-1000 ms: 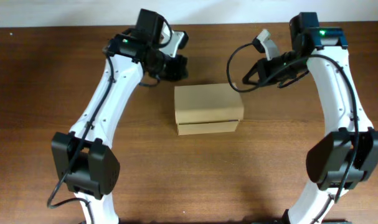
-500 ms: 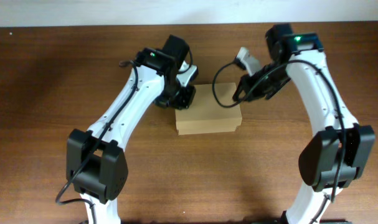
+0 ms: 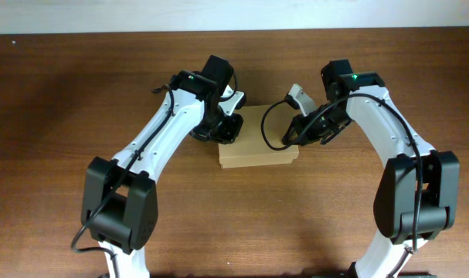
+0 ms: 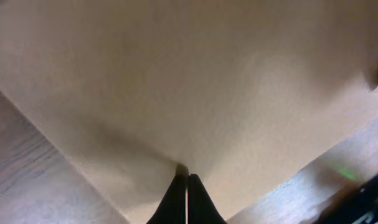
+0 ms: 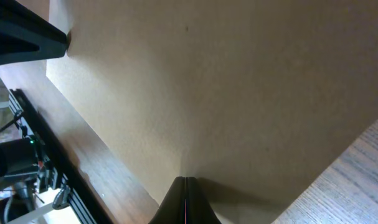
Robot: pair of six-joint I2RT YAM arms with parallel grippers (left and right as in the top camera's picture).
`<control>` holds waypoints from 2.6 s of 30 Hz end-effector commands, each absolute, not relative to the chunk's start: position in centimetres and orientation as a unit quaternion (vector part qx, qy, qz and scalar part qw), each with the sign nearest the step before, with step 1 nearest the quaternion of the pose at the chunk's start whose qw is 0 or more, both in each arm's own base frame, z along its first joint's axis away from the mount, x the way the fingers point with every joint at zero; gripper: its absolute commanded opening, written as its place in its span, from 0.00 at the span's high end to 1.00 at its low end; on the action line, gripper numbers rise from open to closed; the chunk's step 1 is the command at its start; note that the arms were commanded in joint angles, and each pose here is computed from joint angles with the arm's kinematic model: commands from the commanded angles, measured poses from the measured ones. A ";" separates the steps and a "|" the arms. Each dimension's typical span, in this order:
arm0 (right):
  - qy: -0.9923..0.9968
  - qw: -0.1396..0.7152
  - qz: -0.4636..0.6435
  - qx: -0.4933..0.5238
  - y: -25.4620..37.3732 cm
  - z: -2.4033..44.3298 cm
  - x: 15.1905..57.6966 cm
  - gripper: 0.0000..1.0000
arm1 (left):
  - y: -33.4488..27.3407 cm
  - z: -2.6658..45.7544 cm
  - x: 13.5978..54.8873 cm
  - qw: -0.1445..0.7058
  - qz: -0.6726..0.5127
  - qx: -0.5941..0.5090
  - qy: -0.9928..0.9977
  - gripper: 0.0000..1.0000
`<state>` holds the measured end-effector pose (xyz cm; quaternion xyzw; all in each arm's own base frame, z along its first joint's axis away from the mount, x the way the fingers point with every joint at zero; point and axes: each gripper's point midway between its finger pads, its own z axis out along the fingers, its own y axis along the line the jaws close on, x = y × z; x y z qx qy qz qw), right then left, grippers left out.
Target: Pack container
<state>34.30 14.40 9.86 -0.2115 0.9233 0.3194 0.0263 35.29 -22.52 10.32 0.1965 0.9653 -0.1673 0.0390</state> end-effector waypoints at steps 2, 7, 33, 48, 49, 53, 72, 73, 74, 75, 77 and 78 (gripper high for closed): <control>0.931 0.028 0.301 -0.207 14.4 11.2 34.2 0.96 | -22.2 15.4 35.9 0.115 -0.185 0.205 0.954 0.98; 0.959 0.121 0.220 -0.129 9.9 15.6 36.5 0.96 | -17.1 24.4 36.9 0.249 -0.175 0.165 0.938 0.98; 0.992 0.040 0.123 0.008 12.0 7.6 33.4 0.96 | -15.2 29.1 35.1 0.306 -0.179 0.156 0.922 0.98; 0.969 0.214 0.127 0.003 8.4 25.2 25.3 0.96 | -12.0 36.2 24.0 0.370 -0.176 0.196 0.891 0.98; 0.965 0.226 0.130 0.002 8.2 26.1 24.1 0.96 | -11.9 36.3 23.5 0.372 -0.176 0.196 0.890 0.98; 0.955 0.261 0.144 -0.003 7.4 28.5 19.9 0.96 | -11.4 36.6 21.8 0.373 -0.176 0.196 0.889 0.98; 0.951 0.272 0.148 -0.004 6.6 29.2 16.2 0.01 | -11.2 36.8 21.3 0.377 -0.176 0.196 0.888 0.00; 0.951 0.272 0.148 -0.004 6.6 29.2 16.2 0.01 | -11.2 36.8 21.3 0.377 -0.176 0.196 0.888 0.00; 0.951 0.272 0.148 -0.004 6.6 29.2 16.2 0.01 | -11.2 36.8 21.3 0.377 -0.176 0.196 0.888 0.00; 0.951 0.272 0.148 -0.004 6.6 29.2 16.2 0.01 | -11.2 36.8 21.3 0.377 -0.176 0.196 0.888 0.00; 0.951 0.272 0.148 -0.004 6.6 29.2 16.2 0.01 | -11.2 36.8 21.3 0.377 -0.176 0.196 0.888 0.00; 0.951 0.272 0.148 -0.004 6.6 29.2 16.2 0.01 | -11.2 36.8 21.3 0.377 -0.176 0.196 0.888 0.00</control>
